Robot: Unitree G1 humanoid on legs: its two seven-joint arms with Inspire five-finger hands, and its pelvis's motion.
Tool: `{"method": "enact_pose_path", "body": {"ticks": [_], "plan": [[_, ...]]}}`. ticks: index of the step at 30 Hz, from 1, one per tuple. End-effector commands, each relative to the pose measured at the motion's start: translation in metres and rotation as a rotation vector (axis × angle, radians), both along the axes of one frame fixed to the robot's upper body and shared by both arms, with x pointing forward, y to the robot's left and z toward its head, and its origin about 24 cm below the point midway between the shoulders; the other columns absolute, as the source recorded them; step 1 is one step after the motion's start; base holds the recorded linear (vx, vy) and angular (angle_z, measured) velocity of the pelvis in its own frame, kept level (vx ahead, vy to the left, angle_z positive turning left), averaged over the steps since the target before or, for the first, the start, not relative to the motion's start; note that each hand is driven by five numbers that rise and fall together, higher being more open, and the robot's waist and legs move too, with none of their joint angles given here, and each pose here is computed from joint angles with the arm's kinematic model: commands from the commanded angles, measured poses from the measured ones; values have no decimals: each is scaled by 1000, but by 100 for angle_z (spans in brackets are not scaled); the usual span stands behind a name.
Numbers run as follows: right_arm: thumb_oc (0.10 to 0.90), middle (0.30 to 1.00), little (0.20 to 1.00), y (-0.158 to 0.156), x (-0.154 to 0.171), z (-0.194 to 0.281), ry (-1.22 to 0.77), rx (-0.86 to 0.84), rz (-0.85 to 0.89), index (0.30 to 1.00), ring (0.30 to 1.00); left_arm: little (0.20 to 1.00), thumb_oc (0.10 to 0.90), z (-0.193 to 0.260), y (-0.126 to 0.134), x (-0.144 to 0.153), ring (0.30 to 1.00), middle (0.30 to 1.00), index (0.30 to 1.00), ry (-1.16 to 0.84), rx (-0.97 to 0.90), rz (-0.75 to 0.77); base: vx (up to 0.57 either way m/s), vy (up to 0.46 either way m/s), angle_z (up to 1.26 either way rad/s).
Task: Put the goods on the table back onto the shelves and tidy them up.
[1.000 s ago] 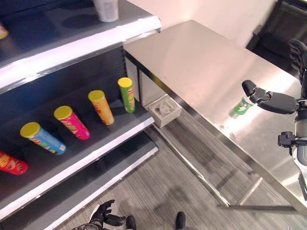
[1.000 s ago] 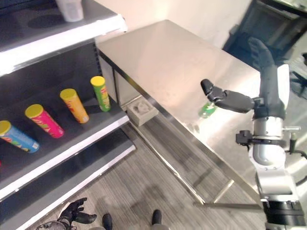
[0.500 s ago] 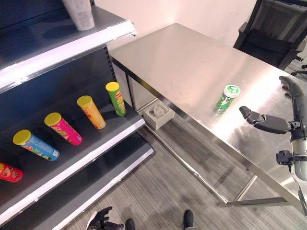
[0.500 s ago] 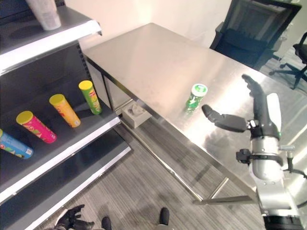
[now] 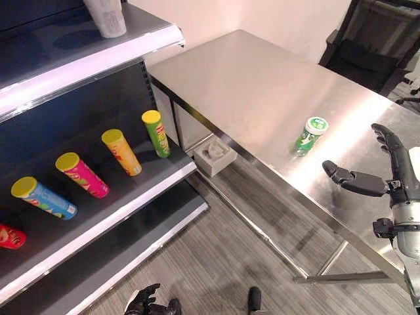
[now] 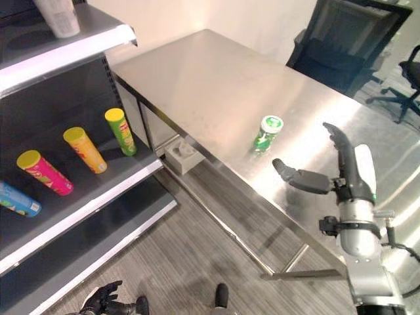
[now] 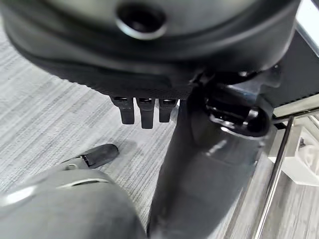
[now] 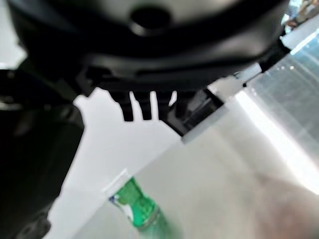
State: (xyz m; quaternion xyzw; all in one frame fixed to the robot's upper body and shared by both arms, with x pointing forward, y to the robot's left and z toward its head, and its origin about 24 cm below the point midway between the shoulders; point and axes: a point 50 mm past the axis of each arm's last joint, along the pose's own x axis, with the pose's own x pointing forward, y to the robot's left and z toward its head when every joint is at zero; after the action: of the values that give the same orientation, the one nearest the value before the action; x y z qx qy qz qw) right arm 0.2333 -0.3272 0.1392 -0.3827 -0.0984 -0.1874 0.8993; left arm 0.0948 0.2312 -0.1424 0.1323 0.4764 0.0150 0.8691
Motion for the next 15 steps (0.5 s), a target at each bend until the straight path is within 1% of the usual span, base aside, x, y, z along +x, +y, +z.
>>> {"method": "enact_pose_path", "body": {"ticks": [1,7,15], "plan": [[800,900,900,-5,12,59,-299,-50,-56,900,900,900,800,7,17,13,900,900,900,-21,80,-71,11,-52,14],[800,900,900,-13,21,69,-342,-45,-122,900,900,900,800,11,16,22,900,900,900,-57,72,-80,20,-37,14],[800,900,900,-16,30,76,-364,-64,-165,900,900,900,800,13,16,24,900,900,900,-68,76,-97,28,-29,12]]}}
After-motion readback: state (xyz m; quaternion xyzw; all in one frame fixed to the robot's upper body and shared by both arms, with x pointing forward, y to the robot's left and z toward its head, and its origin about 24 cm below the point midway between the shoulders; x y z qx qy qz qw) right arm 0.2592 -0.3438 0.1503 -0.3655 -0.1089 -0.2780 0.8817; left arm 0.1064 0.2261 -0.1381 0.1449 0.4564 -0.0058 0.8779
